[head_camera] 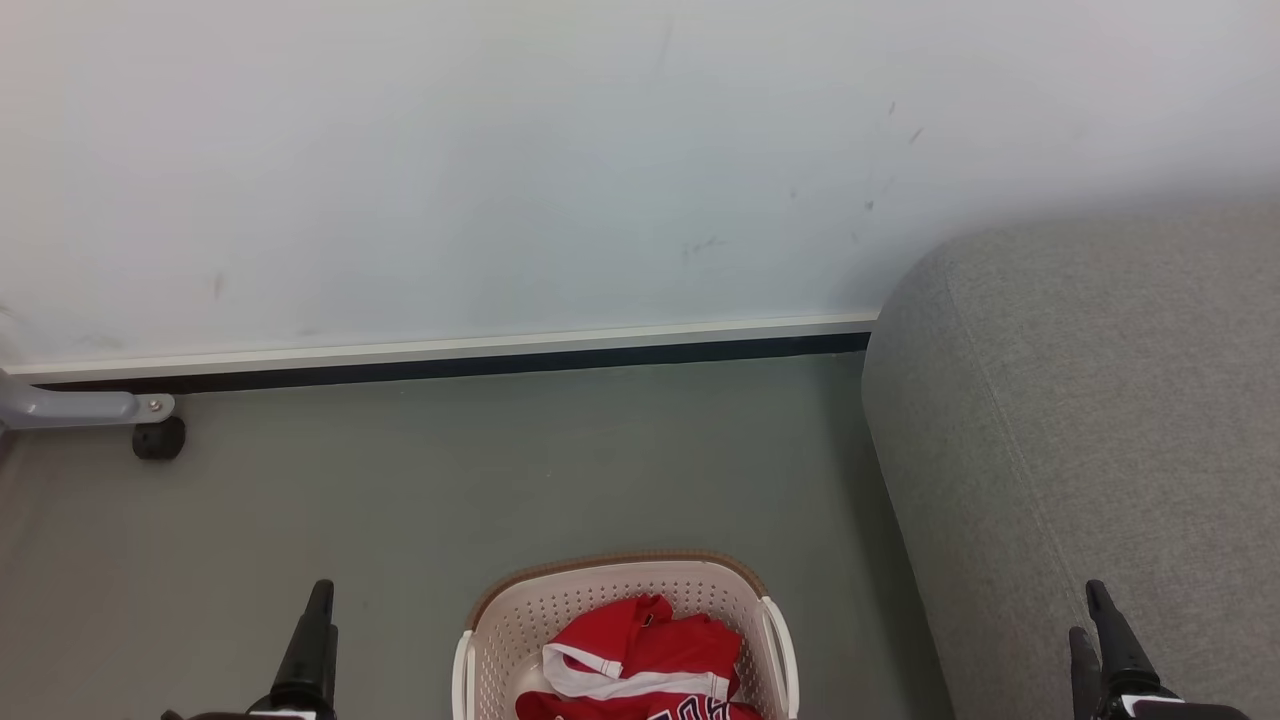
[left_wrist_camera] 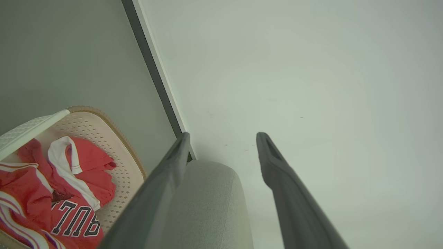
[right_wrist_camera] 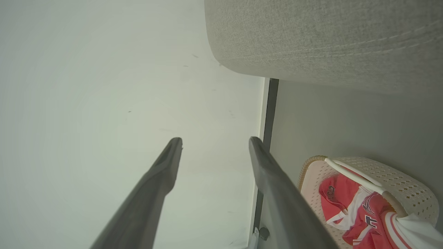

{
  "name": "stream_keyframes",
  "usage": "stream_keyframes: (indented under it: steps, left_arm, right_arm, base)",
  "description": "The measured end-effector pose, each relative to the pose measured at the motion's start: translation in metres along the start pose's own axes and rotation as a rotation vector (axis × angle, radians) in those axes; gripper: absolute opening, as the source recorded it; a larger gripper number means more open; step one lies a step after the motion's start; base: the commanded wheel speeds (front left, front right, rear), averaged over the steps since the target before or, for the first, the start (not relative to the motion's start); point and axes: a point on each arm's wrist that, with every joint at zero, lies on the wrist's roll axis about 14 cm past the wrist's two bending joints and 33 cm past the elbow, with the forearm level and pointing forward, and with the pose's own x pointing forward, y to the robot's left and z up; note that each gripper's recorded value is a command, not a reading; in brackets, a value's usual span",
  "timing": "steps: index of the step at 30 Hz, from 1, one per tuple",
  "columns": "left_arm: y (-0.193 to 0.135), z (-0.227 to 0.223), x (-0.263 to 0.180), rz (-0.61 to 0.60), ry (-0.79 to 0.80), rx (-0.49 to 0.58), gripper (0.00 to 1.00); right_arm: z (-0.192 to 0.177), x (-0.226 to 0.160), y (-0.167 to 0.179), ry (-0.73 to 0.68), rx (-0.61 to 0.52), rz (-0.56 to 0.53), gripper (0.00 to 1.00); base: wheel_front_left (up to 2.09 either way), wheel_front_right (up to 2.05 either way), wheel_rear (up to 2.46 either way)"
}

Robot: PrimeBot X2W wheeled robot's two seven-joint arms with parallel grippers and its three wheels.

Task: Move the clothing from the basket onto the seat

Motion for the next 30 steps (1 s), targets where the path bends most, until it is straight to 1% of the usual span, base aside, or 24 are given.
stream_keyframes:
  steps: [6,10,21,26,27,30]
  left_arm:
    - [-0.004,-0.004,0.001,0.000,0.005,0.075,1.00]
    - [-0.008,-0.007,0.001,-0.004,0.007,0.140,1.00]
    - [-0.015,-0.011,0.002,-0.014,0.010,0.350,1.00]
    - [-0.017,-0.011,0.002,-0.019,0.010,0.466,1.00]
    - [-0.017,-0.011,0.002,-0.019,0.010,0.466,1.00]
    - [-0.018,-0.011,0.002,-0.021,0.005,0.537,1.00]
  right_arm:
    - [-0.001,0.001,0.002,-0.004,-0.067,-0.005,1.00]
    - [-0.005,0.002,0.003,0.002,-0.133,-0.013,1.00]
    - [-0.017,0.003,0.010,0.033,-0.352,-0.001,1.00]
    - [-0.020,0.004,0.014,0.039,-0.440,0.013,1.00]
    - [-0.020,0.004,0.014,0.039,-0.440,0.013,1.00]
    - [-0.023,0.004,0.016,0.042,-0.494,0.019,1.00]
  base:
    - [0.00,0.00,0.00]
    - [0.00,0.00,0.00]
    - [0.00,0.00,0.00]
    - [0.00,0.00,0.00]
    - [0.00,0.00,0.00]
    - [0.00,0.00,0.00]
